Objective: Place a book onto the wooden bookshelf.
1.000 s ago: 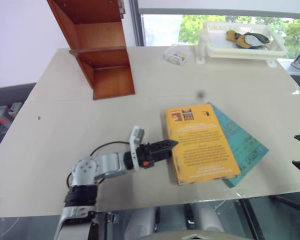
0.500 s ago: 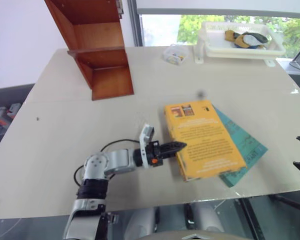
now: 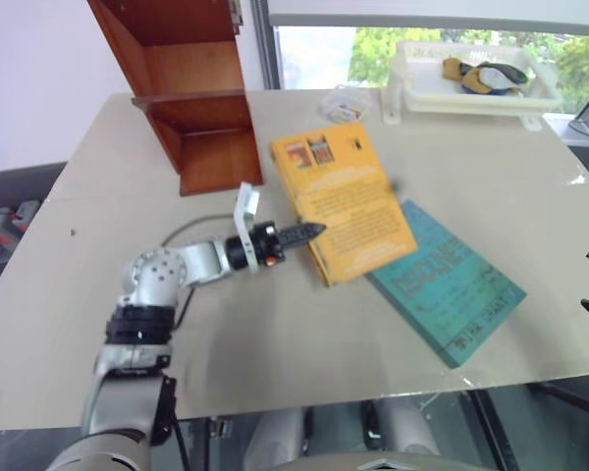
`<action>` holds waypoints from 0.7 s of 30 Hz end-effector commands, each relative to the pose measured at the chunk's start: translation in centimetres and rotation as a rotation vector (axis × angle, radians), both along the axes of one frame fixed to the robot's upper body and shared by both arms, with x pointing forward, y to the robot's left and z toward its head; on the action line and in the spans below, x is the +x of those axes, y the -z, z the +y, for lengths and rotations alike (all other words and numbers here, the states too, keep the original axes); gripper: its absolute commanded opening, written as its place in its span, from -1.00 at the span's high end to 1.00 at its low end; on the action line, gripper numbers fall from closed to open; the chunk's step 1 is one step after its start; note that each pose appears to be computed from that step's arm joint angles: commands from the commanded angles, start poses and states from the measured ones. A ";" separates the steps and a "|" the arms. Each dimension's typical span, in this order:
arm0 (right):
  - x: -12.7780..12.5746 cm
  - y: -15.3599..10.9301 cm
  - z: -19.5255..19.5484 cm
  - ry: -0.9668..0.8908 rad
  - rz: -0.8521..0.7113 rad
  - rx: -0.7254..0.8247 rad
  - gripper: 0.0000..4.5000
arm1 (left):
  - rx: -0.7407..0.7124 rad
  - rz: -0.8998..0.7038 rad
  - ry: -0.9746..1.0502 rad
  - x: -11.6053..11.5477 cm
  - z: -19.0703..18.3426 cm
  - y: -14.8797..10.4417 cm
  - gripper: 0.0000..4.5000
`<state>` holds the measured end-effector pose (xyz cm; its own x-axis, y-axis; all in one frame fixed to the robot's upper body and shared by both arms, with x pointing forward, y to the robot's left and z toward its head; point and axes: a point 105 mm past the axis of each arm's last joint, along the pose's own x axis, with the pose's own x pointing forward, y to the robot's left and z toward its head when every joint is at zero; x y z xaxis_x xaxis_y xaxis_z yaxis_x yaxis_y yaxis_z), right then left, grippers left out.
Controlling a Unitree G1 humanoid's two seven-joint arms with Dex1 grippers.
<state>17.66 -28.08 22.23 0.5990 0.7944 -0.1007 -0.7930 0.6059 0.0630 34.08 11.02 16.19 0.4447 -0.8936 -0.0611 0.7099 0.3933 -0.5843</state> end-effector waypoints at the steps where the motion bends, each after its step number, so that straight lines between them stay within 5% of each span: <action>1: 0.2 -1.1 -0.1 -0.019 -0.063 0.049 -1.00 | 0.152 -0.322 0.041 1.3 -0.2 -3.1 0.38; 4: 0.5 -1.4 0.0 -0.040 -0.087 0.108 -1.00 | 0.334 -0.622 -0.008 3.1 -0.6 -6.5 0.38; 16: 1.7 -2.5 -0.7 -0.073 -0.152 0.256 -1.00 | 0.815 -1.392 -0.120 5.2 -2.4 -15.6 0.38; 21: 2.0 -2.8 -1.3 -0.072 -0.182 0.320 -1.00 | 0.895 -1.607 -0.205 4.9 -2.8 -20.0 0.38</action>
